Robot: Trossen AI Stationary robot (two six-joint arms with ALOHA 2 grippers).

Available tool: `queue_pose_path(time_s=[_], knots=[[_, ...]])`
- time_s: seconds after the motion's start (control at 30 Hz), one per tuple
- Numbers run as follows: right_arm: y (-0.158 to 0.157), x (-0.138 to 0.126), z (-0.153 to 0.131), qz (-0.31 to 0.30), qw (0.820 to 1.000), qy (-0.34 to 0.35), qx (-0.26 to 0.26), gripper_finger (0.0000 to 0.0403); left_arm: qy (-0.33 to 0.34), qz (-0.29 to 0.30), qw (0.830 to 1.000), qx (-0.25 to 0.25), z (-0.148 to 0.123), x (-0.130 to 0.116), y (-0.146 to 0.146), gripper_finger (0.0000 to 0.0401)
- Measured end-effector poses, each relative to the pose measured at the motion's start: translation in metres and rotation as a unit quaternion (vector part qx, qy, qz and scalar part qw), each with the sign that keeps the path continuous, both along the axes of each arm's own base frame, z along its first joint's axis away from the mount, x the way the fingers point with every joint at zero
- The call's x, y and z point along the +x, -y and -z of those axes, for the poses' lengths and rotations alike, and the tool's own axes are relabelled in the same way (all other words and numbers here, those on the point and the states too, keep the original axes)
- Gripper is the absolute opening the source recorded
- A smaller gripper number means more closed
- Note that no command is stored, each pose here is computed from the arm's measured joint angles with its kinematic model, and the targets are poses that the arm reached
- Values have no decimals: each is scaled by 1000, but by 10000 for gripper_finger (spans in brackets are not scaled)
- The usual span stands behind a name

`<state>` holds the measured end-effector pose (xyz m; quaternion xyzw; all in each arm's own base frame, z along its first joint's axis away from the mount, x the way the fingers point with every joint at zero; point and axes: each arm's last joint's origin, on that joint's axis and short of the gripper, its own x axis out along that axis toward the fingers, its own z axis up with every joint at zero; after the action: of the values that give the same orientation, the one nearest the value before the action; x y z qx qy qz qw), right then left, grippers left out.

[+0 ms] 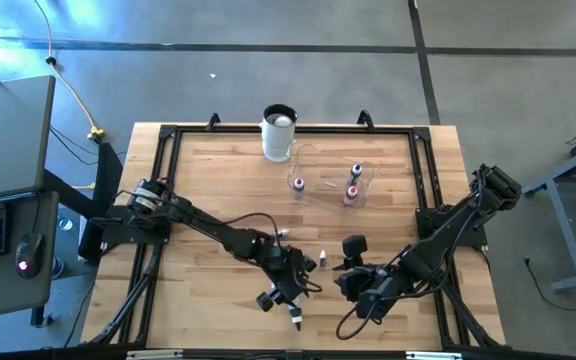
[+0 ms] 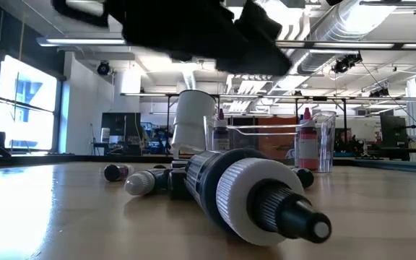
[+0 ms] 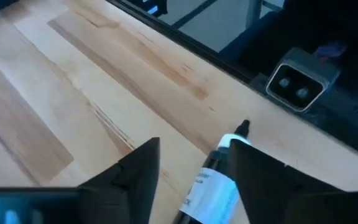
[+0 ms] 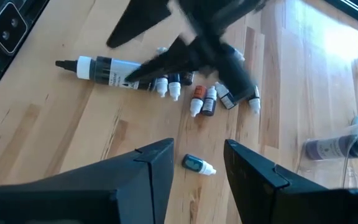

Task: Pick & Place food coloring
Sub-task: Put the large black food coloring bottle into the transparent container

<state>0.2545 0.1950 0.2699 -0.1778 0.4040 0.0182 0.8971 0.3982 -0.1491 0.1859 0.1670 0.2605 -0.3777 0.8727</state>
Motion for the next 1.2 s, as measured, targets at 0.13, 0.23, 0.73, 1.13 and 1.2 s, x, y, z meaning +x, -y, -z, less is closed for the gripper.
queue_pose_path(time_s=[0.13,0.23,0.73,1.13,1.2], knots=[[0,0,0,0,1000,0,0,134,-3,21,1000,18,10,0,0,208],[0,0,0,0,1000,-1,0,134,-29,19,999,30,23,-1,0,208],[0,0,0,0,1000,-1,0,134,-67,12,996,65,47,0,-1,208],[0,0,0,0,1000,0,0,134,-65,-8,996,67,48,1,-2,187],[0,0,0,0,1000,0,0,134,-65,-8,996,65,47,1,-2,169]])
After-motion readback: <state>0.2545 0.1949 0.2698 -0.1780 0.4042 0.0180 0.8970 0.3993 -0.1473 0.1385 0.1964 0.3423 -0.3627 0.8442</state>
